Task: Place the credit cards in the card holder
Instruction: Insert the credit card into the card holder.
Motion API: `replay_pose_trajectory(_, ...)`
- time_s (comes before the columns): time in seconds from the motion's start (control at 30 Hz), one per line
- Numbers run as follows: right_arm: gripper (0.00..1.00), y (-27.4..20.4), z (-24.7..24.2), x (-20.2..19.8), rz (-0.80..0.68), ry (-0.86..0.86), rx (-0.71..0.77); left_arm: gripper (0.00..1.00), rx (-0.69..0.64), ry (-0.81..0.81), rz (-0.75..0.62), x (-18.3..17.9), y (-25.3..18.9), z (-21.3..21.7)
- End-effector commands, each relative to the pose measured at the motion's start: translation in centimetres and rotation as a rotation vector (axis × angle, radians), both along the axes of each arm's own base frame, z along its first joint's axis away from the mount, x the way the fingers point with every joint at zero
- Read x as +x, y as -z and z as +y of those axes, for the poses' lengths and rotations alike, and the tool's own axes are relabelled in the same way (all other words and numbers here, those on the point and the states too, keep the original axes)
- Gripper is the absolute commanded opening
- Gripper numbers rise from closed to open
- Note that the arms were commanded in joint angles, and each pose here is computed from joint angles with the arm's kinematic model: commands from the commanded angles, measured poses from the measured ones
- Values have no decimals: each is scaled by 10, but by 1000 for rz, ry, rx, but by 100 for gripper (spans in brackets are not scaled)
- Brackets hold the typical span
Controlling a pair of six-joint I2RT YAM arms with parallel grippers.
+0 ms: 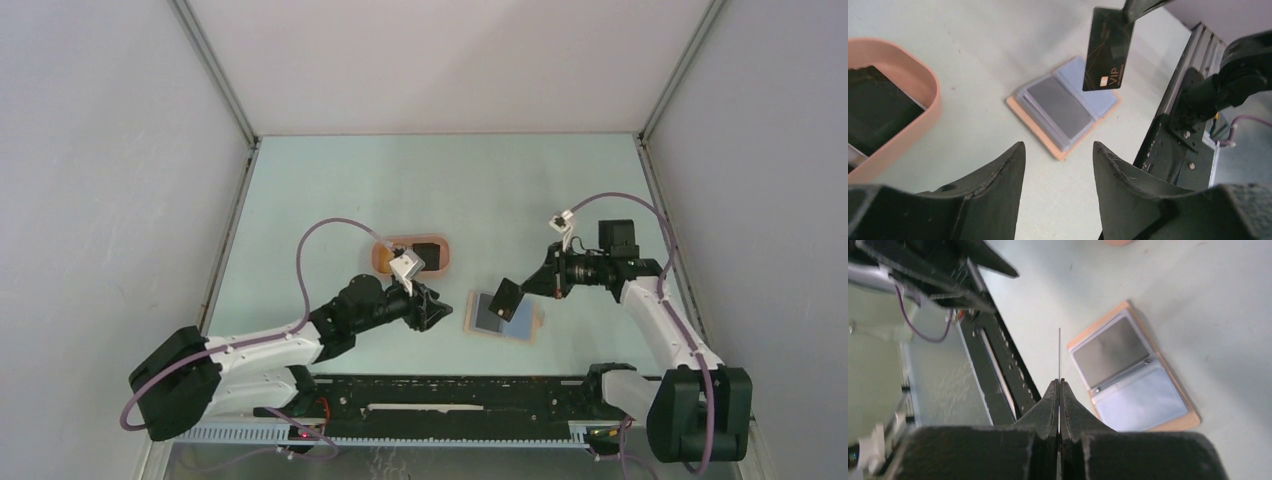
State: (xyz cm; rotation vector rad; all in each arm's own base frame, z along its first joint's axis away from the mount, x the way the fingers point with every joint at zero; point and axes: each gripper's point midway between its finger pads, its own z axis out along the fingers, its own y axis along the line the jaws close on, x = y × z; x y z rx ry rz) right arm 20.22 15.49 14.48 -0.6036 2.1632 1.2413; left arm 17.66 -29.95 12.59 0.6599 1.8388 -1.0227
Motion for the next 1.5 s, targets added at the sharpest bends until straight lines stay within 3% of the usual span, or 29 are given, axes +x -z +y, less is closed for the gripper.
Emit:
replay_pose_trajectory(0.0,0,11,-22,23,76,187,69,60,-161,-111,-108,15,-42,2)
replay_pose_trajectory(0.5,0,54,-42,36,373,339,106,61,-78,-85,32,16,2,-38)
replay_pose_trajectory(0.93,0,67,-58,31,442,473,106,62,28,-139,74,21,35,-49)
replay_pose_trajectory(1.47,0,80,-51,28,519,431,127,61,59,-122,133,16,51,-59)
